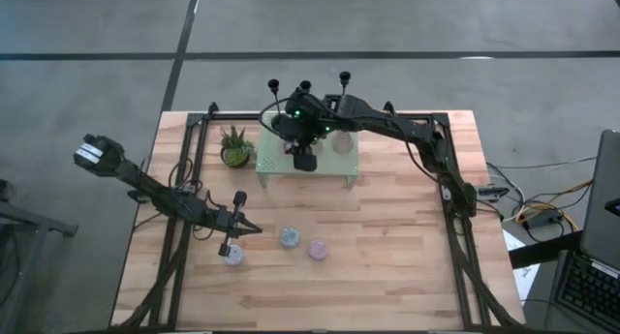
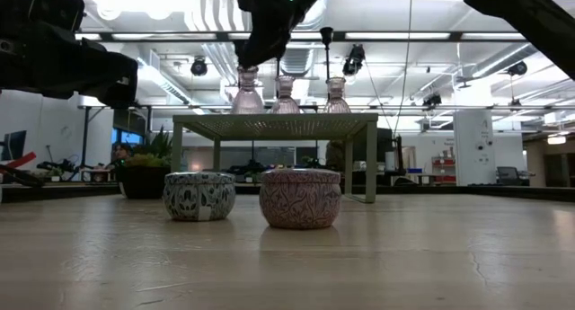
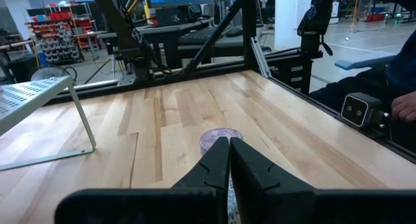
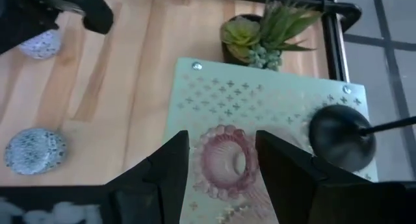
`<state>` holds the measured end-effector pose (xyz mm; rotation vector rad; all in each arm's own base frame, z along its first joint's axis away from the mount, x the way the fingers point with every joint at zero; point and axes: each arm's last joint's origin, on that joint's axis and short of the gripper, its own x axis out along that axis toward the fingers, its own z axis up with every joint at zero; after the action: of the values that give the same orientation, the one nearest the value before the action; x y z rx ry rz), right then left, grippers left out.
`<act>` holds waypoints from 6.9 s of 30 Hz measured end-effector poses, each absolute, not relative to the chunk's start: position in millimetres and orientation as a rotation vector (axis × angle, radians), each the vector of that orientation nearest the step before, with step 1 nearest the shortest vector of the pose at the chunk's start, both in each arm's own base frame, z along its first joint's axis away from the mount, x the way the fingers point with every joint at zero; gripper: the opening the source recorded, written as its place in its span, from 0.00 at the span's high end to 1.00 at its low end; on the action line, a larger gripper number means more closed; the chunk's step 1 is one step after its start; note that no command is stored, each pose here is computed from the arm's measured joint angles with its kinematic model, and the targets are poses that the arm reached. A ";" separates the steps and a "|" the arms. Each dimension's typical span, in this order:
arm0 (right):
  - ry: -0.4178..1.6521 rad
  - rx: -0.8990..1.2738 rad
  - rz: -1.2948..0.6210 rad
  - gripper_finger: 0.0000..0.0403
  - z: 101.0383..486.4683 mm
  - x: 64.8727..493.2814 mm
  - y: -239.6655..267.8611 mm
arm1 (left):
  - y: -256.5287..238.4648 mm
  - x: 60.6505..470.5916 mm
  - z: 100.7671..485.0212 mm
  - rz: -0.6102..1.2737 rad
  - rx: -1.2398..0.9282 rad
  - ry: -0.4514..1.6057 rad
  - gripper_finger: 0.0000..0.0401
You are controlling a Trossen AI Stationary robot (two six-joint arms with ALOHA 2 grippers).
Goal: Pick & Place candle stick holders
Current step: Put the transparent pink candle holder on the shelf aligned with the black candle holder
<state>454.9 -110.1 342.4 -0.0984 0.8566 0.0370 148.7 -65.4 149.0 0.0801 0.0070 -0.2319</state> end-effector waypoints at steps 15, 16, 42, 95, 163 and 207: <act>0.841 -0.132 0.051 0.70 343.6 455.3 -111.3 | -65.4 148.7 149.0 -0.232 0.080 0.007 0.96; 0.843 -0.142 0.055 0.71 344.5 454.3 -111.3 | -65.4 148.7 149.0 -0.232 0.080 0.007 0.96; 1.065 -0.008 0.479 0.92 355.8 410.7 -56.3 | -65.4 148.7 148.9 -0.232 0.080 0.007 0.96; 0.951 0.536 -0.077 0.21 211.2 359.8 33.1 | -65.3 148.7 148.8 -0.232 0.080 0.008 0.96; 1.340 0.513 -0.761 0.38 136.9 359.6 47.0 | -65.2 148.4 143.1 -0.234 0.100 0.064 0.96; 0.720 0.150 -0.311 0.67 239.8 441.8 77.2 | -65.2 148.4 143.0 -0.234 0.100 0.065 0.96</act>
<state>441.8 77.2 239.8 0.1497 0.7203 -0.3109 148.4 -65.2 143.0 0.1003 0.0646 -0.2337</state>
